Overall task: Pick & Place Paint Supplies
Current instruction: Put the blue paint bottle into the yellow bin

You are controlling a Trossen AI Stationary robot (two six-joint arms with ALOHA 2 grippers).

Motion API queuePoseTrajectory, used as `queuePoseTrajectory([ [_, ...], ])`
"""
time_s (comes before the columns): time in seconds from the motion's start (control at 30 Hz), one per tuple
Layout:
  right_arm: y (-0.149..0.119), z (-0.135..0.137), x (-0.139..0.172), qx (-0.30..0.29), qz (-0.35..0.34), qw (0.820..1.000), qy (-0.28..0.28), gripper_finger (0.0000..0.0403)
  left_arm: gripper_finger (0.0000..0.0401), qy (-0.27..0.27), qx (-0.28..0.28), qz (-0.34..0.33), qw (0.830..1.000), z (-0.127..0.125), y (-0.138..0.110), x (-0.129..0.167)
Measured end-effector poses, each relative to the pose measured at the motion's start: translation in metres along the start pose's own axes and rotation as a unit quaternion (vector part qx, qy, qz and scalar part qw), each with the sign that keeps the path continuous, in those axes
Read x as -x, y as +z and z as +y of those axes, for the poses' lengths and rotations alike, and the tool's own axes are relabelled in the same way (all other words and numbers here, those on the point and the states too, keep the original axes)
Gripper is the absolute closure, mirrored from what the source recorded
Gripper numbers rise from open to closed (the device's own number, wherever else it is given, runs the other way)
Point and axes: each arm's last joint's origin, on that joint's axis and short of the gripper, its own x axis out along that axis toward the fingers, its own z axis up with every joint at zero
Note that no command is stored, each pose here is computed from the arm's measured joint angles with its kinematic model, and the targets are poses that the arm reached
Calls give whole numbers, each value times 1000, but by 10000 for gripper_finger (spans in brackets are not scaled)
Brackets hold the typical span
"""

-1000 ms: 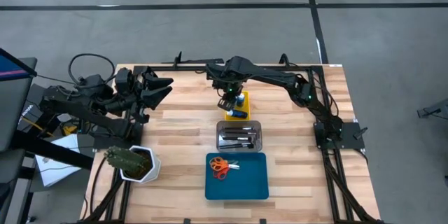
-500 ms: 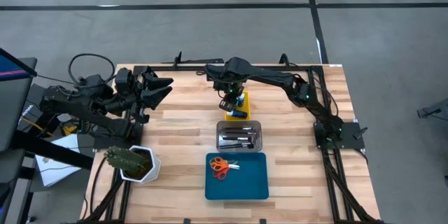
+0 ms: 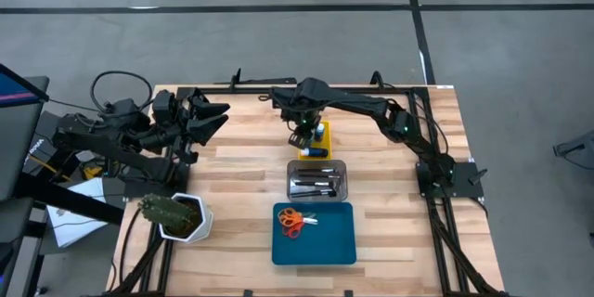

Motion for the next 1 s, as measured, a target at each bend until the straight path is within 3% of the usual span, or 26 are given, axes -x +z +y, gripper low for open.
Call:
queuePoseTrajectory([
  [1.0,-1,-3,0,22,8,1000,-12,290,261,0,1,-1,1000,0,0,0],
])
